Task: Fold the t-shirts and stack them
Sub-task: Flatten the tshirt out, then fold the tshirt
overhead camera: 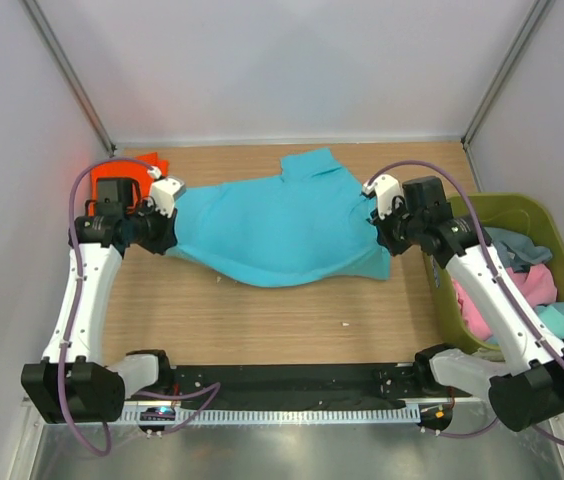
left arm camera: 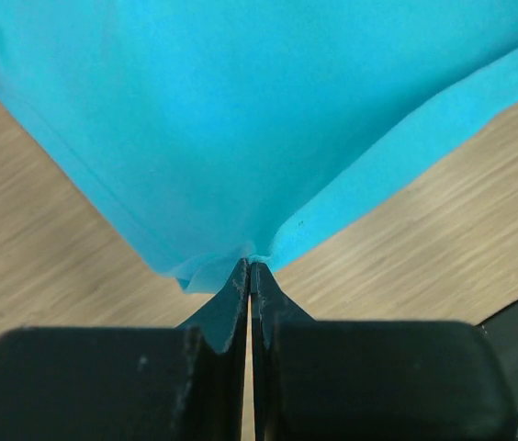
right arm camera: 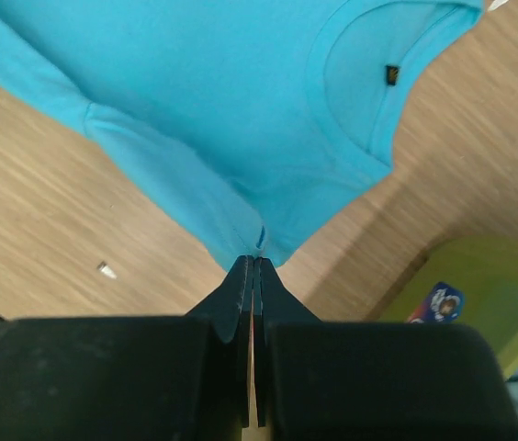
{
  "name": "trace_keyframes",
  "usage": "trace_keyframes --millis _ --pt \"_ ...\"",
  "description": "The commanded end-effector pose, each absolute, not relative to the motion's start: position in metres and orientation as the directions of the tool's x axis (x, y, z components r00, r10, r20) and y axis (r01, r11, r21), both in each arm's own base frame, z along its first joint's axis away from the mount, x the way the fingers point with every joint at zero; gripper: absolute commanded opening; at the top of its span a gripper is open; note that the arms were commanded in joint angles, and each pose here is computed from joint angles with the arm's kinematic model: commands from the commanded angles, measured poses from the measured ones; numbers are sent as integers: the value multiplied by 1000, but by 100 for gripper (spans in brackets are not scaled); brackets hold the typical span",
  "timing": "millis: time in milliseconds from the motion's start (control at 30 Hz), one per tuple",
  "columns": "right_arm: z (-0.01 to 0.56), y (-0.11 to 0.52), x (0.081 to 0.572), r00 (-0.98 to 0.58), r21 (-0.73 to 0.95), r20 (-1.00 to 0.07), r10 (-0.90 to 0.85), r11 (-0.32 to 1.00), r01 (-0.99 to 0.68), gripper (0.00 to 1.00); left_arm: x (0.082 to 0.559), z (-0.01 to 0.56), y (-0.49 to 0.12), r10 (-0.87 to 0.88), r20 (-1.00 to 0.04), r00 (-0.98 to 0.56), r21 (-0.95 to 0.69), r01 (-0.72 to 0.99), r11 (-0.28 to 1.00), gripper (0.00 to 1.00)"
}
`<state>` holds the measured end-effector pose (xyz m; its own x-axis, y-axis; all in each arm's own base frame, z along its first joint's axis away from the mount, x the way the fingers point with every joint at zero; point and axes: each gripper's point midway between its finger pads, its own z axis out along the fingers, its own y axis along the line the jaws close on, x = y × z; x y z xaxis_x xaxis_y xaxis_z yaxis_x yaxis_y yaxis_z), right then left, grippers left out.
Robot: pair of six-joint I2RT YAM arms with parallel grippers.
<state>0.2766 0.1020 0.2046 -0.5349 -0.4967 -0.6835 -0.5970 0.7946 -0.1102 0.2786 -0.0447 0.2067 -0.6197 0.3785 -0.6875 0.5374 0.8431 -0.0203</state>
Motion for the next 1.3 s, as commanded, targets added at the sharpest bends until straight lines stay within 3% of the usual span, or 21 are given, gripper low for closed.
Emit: trace_keyframes --millis 0,333,533,800,1067,1267 --pt "205 113 252 -549 -30 -693 -467 779 -626 1 257 198 -51 385 -663 -642 -72 567 821 0" --pt "190 119 222 -614 72 -660 -432 777 -625 1 207 168 -59 381 -553 -741 -204 564 800 0" --pt "190 127 219 -621 103 -651 -437 759 -643 1 195 180 -53 415 -551 -724 -156 578 801 0" --pt "181 133 219 -643 143 -639 -423 756 -639 1 140 150 -21 647 -323 -690 -105 706 700 0" --pt "172 133 221 -644 119 -611 -461 751 -650 1 115 133 -11 701 -171 -692 -195 721 664 0" --pt "188 137 239 -606 82 -653 -455 752 -654 1 113 127 -12 700 -127 -703 -250 706 663 0"
